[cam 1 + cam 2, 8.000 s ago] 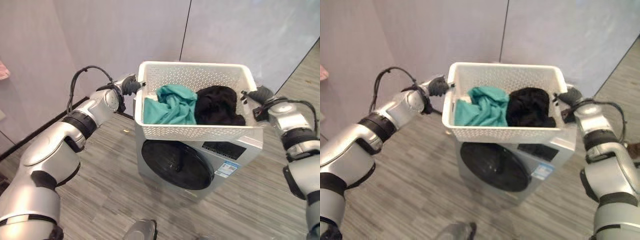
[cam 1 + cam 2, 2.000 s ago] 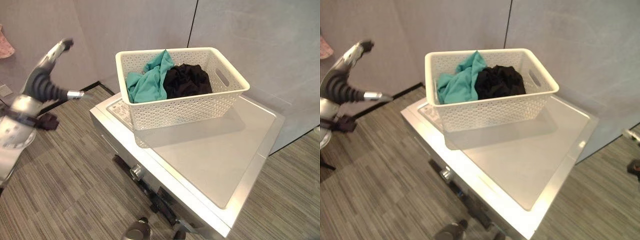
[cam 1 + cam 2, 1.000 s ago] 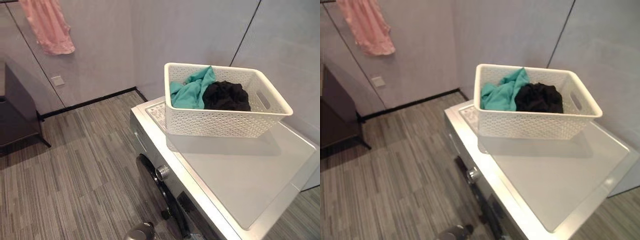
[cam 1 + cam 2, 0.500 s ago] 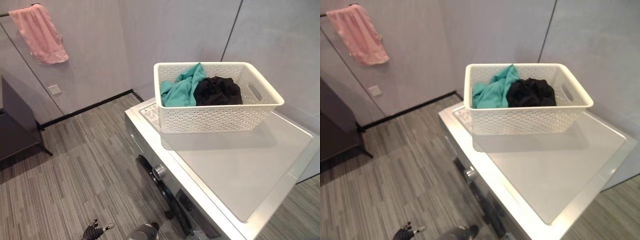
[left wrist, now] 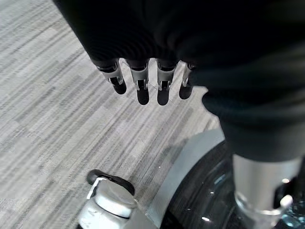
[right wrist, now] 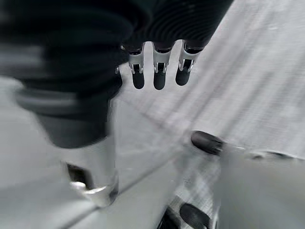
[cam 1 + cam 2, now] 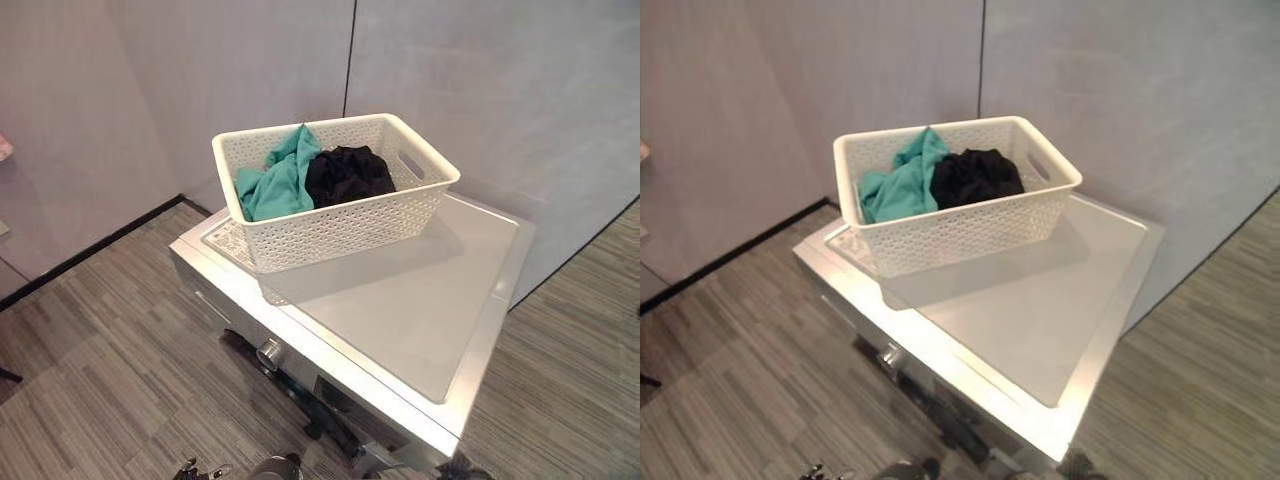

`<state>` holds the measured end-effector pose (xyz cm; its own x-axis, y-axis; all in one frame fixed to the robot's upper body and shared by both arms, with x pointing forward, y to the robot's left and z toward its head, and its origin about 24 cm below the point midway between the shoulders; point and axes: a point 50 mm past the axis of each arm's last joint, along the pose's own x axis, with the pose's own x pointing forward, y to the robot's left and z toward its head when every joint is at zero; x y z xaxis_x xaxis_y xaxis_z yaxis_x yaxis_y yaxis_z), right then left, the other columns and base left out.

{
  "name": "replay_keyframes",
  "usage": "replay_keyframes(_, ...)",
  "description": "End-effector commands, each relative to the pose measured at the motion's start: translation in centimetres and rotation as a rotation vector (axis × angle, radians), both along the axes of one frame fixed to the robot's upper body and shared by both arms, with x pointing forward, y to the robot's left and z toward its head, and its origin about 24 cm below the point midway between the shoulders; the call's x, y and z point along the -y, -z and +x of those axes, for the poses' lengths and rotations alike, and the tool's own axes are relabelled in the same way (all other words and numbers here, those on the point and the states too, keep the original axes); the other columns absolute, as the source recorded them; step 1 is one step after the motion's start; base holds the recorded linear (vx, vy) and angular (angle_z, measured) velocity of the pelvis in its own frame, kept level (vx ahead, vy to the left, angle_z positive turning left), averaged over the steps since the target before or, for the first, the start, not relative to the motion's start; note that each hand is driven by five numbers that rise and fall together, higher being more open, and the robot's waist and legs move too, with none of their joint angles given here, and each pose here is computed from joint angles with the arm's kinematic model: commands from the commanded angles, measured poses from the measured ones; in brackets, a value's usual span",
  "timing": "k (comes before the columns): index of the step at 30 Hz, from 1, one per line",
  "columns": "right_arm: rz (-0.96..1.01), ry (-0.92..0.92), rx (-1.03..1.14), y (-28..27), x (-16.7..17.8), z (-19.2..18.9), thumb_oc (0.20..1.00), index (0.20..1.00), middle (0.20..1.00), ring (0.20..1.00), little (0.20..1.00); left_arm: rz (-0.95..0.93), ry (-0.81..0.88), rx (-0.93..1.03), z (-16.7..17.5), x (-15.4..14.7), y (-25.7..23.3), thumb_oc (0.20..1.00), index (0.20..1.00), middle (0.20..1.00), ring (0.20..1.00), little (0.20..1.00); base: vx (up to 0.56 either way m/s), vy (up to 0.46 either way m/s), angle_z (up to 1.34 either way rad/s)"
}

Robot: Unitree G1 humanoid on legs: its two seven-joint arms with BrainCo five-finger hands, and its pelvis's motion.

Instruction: Grab the laundry basket,head to the washer,open it,put in the laundry and shut it.

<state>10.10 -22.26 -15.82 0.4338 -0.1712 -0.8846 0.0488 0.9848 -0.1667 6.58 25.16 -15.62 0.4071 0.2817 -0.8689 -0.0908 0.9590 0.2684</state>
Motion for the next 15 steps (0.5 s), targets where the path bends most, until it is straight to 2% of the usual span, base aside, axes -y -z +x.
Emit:
replay_keyframes(1, 0.017, 0.049, 0.082, -0.7, 0.6, 1.4, 1.0, 1.0, 1.0, 1.0, 1.0, 0.019, 0.068, 0.051, 1.3, 0.3, -0.3, 1.0, 1.0, 1.0, 1.0, 1.0, -0.02, 0.041, -0.59)
replay_keyframes(6, 0.033, 0.131, 0.092, -0.6, 0.8, 0.8, 1.0, 1.0, 1.0, 1.0, 1.0, 0.01, 0.091, 0.087, 2.2, 0.8, -0.5, 1.0, 1.0, 1.0, 1.0, 1.0, 0.0, 0.025, -0.22)
replay_keyframes(7, 0.078, 0.185, 0.224, -1.7, 0.8, 2.3, 1.0, 1.0, 1.0, 1.0, 1.0, -0.082, -0.231, 0.312, 4.0, 1.0, -1.7, 1.0, 1.0, 1.0, 1.0, 1.0, -0.03, -0.026, -0.13)
replay_keyframes(11, 0.077, 0.215, 0.245, -1.9, 1.2, 2.7, 1.0, 1.0, 1.0, 1.0, 1.0, -0.098, -0.183, 0.315, 4.9, 1.6, -1.7, 1.0, 1.0, 1.0, 1.0, 1.0, -0.05, -0.074, -0.27)
replay_keyframes(15, 0.071, 0.243, 0.26, -2.1, 1.6, 3.0, 1.0, 1.0, 1.0, 1.0, 1.0, -0.106, -0.149, 0.343, 6.0, 2.0, -2.1, 1.0, 1.0, 1.0, 1.0, 1.0, -0.04, -0.107, 0.14)
